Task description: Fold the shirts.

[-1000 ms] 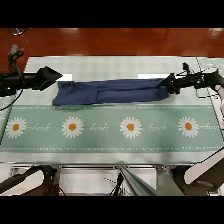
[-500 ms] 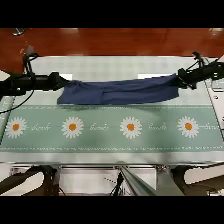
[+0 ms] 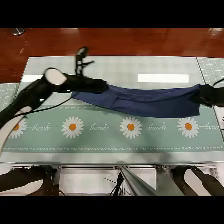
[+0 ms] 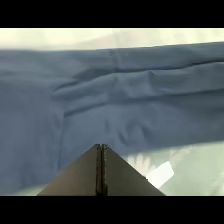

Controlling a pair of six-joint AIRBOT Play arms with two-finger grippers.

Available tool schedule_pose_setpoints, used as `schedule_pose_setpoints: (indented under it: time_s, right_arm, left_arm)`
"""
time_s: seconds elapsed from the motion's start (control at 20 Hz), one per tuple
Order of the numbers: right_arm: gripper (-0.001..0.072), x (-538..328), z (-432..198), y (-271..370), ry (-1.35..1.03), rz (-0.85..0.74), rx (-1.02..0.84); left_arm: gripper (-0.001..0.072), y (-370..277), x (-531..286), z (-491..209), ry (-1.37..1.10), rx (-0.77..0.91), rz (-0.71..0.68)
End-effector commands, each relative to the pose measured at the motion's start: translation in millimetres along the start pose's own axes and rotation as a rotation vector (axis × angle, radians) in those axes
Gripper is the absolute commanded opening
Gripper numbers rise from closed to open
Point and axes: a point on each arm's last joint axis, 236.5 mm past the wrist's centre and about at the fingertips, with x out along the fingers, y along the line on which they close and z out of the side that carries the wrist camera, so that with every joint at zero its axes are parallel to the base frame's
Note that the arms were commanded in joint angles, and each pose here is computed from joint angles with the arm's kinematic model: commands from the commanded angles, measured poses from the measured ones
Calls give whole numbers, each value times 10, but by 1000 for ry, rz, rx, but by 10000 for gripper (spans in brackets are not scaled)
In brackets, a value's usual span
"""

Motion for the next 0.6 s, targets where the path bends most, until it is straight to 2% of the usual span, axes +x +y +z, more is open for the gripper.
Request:
schedule_pose_setpoints:
  time_s: [0.0,0.3,0.55]
  right_arm:
    - [23,-290,-248,214,-101,3,-2]
    - [23,-424,-310,464,-139,72,-17]
    - [23,-431,-278,498,-153,86,-16]
  left_arm:
    - [19,-444,598,-146,102,128,59]
    - [19,-1379,1457,-721,260,204,-54]
    - [21,-1877,1822,-1291,372,175,-136]
